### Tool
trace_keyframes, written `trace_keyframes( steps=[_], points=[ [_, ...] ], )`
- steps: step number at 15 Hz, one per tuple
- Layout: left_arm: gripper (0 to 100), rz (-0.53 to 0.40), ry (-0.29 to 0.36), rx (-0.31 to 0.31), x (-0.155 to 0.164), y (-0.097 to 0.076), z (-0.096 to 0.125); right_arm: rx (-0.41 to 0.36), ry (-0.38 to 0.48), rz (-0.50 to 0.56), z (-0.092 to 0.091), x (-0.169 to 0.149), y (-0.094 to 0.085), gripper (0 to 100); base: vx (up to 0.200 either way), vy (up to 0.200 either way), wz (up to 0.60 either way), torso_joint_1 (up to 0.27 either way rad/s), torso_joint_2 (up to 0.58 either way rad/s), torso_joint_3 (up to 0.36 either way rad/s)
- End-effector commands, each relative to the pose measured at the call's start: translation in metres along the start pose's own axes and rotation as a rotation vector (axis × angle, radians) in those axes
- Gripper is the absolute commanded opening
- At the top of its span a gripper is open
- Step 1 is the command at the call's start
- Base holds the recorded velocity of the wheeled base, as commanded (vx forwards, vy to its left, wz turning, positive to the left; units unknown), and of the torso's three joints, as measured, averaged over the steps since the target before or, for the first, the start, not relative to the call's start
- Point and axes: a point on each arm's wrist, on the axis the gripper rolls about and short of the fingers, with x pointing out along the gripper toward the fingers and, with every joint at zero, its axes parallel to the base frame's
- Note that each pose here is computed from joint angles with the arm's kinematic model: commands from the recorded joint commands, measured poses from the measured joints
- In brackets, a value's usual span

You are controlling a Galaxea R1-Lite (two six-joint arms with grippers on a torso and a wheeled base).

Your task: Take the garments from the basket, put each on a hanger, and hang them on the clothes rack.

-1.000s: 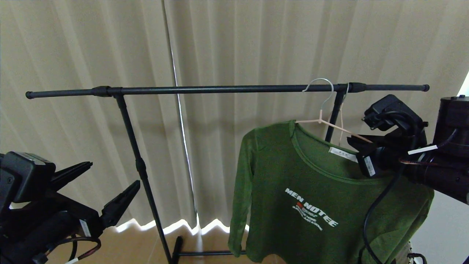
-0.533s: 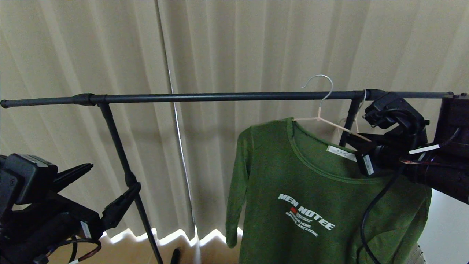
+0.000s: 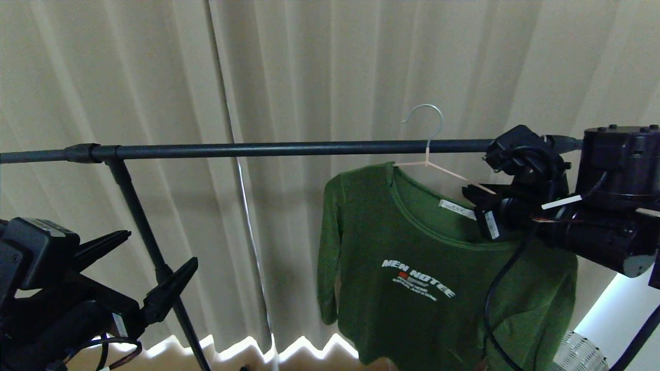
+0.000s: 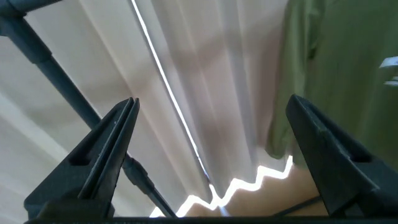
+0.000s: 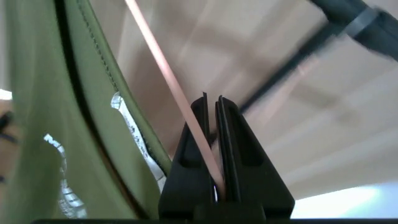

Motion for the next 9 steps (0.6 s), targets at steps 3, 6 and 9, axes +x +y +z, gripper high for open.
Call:
trace_keyframes(
  steps=[3, 6, 9],
  points=[
    [100, 0.001, -0.002, -0.001, 0.000, 0.000, 0.001, 0.001, 0.017, 0.040, 0.008, 0.040, 0.020, 0, 0.000, 0.000, 0.00, 0.000, 0.00, 0.000],
    [100, 0.001, -0.002, -0.001, 0.000, 0.000, 0.001, 0.005, 0.030, 0.044, 0.008, 0.061, 0.026, 0, 0.000, 0.000, 0.00, 0.000, 0.00, 0.000],
    [100, 0.001, -0.001, 0.000, 0.000, 0.000, 0.000, 0.027, 0.038, 0.047, 0.008, 0.071, 0.030, 0, 0.000, 0.000, 0.00, 0.000, 0.00, 0.000]
  ],
)
